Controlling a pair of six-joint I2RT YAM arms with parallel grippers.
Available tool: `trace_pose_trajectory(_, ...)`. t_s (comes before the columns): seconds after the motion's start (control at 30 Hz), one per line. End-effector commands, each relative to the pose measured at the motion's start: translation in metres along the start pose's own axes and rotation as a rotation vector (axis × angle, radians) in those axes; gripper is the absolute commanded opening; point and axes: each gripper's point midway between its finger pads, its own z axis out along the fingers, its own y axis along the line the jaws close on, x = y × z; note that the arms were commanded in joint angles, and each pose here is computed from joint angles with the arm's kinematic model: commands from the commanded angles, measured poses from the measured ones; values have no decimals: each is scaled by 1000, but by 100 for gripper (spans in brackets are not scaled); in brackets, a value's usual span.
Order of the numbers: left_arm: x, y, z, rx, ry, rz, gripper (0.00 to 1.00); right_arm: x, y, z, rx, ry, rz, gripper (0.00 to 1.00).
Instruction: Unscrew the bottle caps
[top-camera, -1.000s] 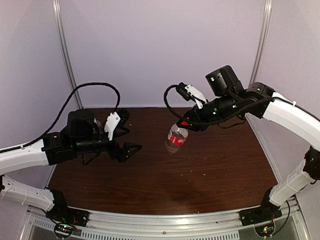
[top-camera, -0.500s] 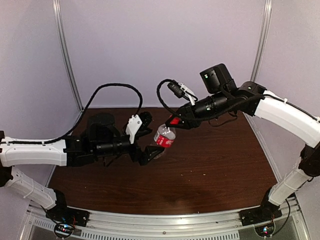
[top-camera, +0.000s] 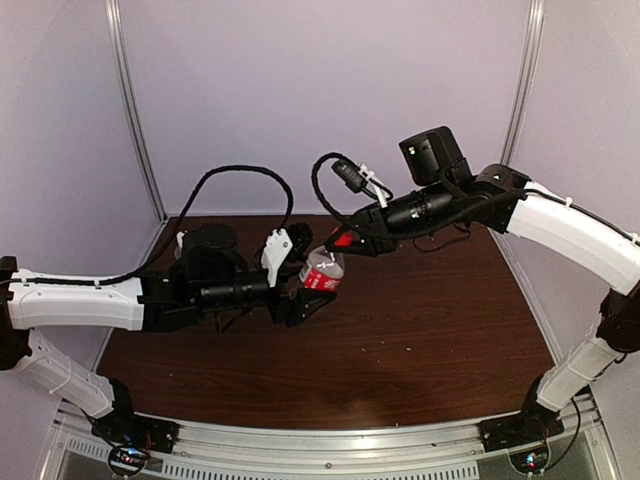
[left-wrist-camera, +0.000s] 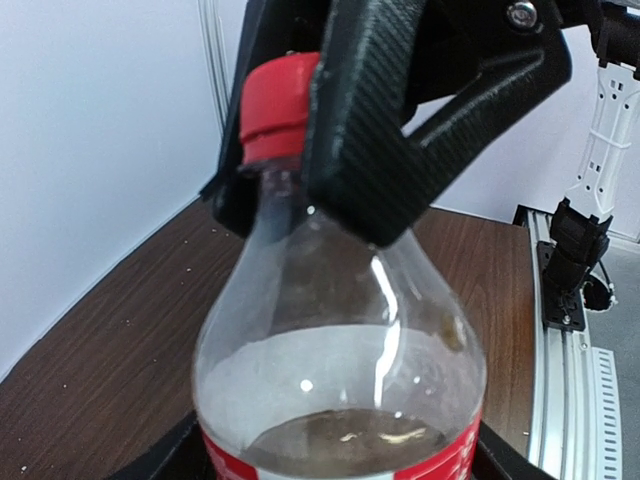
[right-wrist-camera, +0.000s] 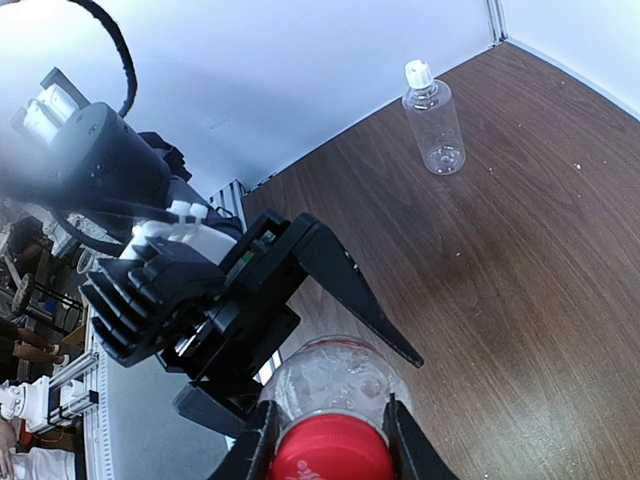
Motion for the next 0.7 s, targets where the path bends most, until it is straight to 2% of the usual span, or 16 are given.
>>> trace_pose_trajectory(0.0, -27, -5, 3, 24, -78, 27, 72, -12, 6, 1, -37, -28, -11, 6)
trace_pose_trajectory(0.23, -24, -1, 6, 4, -67, 32, 57, -14, 6, 3, -47, -29, -12, 8)
trace_pose_trajectory(0.33, -26, 3, 4, -17, -77, 25, 50, -14, 4, 3, -37, -32, -12, 16)
trace_pose_trajectory(0.43, -29, 5, 0, -32, -115, -8, 46, -15, 4, 2, -32, -54, -10, 39)
trace_pose_trajectory(0.5, -32, 3, -2, -24, -153, -38, 44, -18, 3, 3, -31, -81, -9, 70)
trace_pose_trajectory(0.53, -32, 2, -3, -16, -164, -49, 43, -20, 3, 2, -32, -101, -10, 82)
trace_pose_trajectory(0.6, -32, 0, -3, -1, -177, -73, 41, -25, 3, -1, -29, -141, -12, 94)
trace_pose_trajectory(0.67, -32, -1, -4, 8, -194, -97, 38, -31, 4, -7, -17, -190, -17, 99)
